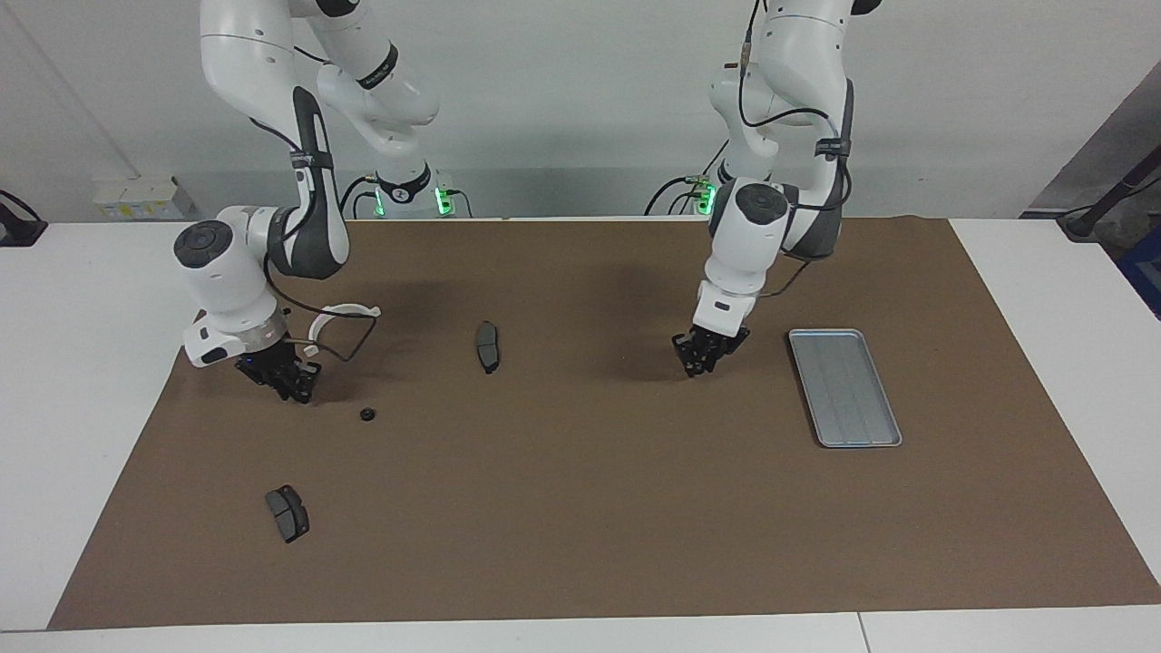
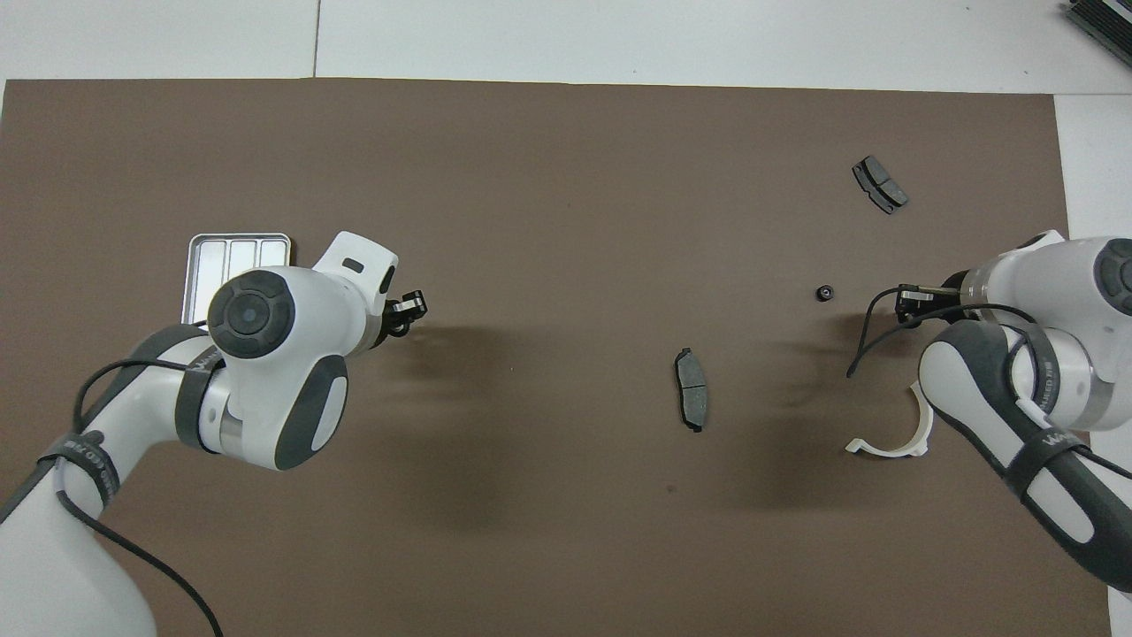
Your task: Place bearing gear from tray to pile
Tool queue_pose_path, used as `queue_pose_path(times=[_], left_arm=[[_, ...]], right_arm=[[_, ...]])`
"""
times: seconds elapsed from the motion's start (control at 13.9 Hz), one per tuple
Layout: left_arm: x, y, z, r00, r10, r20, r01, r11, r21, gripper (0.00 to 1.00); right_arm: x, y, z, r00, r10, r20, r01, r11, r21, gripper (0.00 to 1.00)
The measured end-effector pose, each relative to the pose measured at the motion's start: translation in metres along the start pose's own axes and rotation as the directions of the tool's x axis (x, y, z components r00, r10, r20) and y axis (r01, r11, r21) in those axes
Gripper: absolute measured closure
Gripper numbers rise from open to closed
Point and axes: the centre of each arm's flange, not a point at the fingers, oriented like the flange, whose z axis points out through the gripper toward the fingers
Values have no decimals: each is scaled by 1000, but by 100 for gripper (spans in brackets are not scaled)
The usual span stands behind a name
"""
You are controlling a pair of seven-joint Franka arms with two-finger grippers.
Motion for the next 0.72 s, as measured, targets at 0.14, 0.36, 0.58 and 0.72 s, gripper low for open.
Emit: queue_pose_path(times=[0.14,0.36,0.58,0.72], left_arm=[[-15,20,-2,1000,-8,-14,8,1000,-25,45],[-34,43,-4,1000,-25,-15,24,999,-44,41],[-23,41,-11,998,-48,-32,46,997,-56,23],[16,22,-28,993,-103,-57,99,993,-60,4]], right_arm=[[4,1,-3,1000,2,-10,-2,1000,1,37],[12,-4,-16,999,-6,-38,6,1000,3,5],[11,-35,-38,998,-49,-46,49,999,4,0],[2,-76,-50,998,-54,-34,54,999,8,0]])
